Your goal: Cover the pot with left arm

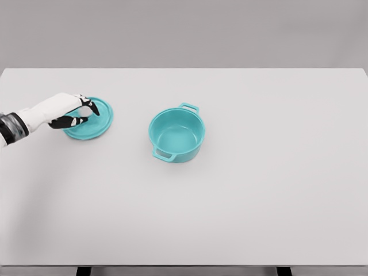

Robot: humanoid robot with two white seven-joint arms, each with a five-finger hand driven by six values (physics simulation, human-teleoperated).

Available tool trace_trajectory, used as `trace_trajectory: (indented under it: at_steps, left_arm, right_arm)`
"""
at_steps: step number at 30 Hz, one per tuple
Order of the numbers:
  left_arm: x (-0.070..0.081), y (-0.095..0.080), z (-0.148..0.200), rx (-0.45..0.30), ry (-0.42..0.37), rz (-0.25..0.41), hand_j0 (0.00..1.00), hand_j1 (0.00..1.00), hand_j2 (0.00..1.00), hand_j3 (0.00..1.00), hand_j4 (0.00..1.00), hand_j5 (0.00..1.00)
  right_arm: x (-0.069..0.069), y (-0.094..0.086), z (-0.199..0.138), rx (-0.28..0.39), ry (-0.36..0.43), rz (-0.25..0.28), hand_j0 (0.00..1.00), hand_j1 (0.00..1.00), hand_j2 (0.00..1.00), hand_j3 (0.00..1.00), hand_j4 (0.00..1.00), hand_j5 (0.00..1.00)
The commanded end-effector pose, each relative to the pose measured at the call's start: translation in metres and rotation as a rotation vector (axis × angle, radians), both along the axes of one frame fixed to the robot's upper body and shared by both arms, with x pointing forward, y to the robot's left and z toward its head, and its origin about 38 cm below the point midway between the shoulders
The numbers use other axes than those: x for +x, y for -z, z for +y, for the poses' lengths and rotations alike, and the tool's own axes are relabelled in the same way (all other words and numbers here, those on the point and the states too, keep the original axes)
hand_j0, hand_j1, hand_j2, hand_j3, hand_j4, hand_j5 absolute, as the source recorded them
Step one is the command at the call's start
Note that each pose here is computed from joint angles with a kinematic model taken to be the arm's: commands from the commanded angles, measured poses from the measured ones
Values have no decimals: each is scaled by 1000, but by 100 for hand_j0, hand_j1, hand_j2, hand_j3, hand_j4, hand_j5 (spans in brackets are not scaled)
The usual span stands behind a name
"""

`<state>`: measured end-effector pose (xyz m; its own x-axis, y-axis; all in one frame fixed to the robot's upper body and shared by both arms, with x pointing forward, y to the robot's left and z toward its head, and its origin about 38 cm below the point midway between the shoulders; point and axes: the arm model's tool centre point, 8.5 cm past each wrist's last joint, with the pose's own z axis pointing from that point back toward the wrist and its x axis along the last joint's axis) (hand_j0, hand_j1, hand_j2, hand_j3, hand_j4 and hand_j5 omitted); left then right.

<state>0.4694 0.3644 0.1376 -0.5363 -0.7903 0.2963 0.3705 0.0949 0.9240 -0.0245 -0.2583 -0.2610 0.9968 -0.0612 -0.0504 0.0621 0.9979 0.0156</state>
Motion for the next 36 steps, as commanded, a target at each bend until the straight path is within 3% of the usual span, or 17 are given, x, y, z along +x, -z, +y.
trace_trajectory:
  at_steps: [1, 15, 36]
  left_arm:
    - [0, -7, -2, -7, 10, -15, 52, 52, 52, 52, 52, 52]
    - [-8, -40, -25, -3, 116, -97, 51, 51, 51, 51, 51, 51]
    - [-15, -49, -72, -41, 238, -134, 51, 51, 51, 51, 51, 51]
  right_arm:
    - [0, 0, 0, 0, 0, 0, 100, 100, 100, 100, 100, 100]
    - [0, 0, 0, 0, 0, 0, 100, 100, 100, 100, 100, 100]
    - [0, 0, 0, 0, 0, 0, 100, 100, 100, 100, 100, 100]
